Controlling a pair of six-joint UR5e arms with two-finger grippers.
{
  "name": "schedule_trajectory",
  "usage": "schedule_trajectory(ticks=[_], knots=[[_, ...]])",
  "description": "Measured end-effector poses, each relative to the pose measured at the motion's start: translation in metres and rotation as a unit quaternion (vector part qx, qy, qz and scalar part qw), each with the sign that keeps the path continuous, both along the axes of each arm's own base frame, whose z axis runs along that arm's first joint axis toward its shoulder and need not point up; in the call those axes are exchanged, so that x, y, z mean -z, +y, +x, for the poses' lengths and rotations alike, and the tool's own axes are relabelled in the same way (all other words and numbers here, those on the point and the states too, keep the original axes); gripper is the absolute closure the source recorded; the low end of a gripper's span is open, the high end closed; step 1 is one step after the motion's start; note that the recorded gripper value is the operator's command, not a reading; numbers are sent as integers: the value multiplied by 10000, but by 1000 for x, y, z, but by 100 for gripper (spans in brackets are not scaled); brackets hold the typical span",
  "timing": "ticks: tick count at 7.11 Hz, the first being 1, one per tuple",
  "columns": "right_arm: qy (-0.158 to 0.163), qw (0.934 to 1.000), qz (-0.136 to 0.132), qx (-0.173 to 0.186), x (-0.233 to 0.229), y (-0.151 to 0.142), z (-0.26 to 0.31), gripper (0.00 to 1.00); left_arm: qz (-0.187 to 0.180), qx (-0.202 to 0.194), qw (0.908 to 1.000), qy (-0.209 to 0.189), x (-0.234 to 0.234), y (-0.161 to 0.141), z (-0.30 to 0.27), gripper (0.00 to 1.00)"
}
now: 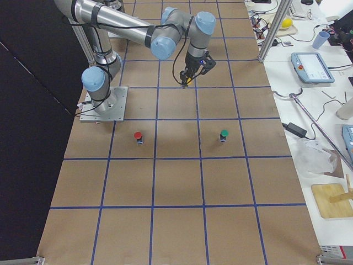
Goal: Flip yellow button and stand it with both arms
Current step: 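Carry the button with the right gripper while the left arm returns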
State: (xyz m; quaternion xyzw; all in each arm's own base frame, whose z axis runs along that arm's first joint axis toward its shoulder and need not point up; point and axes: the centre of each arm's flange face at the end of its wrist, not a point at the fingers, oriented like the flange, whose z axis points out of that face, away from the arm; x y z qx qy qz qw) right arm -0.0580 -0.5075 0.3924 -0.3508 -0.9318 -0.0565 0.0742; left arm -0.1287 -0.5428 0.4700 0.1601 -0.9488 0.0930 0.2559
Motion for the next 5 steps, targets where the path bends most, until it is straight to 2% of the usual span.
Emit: schedule_trajectory(ticks=[1, 2, 3, 4, 5], knots=[[463, 9989, -50, -7, 20, 4, -10, 96, 348, 194, 9970, -663, -18, -10, 12, 1], [757, 9970, -129, 2, 34, 7, -15, 95, 615, 504, 9887, -1269, -32, -11, 21, 0], [1025, 9945, -197, 93, 46, 8, -23, 95, 714, 883, 9769, -1811, -43, -5, 28, 0], [1291, 9908, -209, 333, 58, 6, -39, 95, 728, 1227, 9635, -2264, -47, 2, 34, 0], [1452, 9874, -214, 598, 74, 1, -56, 95, 795, 1463, 9524, -2555, -44, 7, 37, 0]])
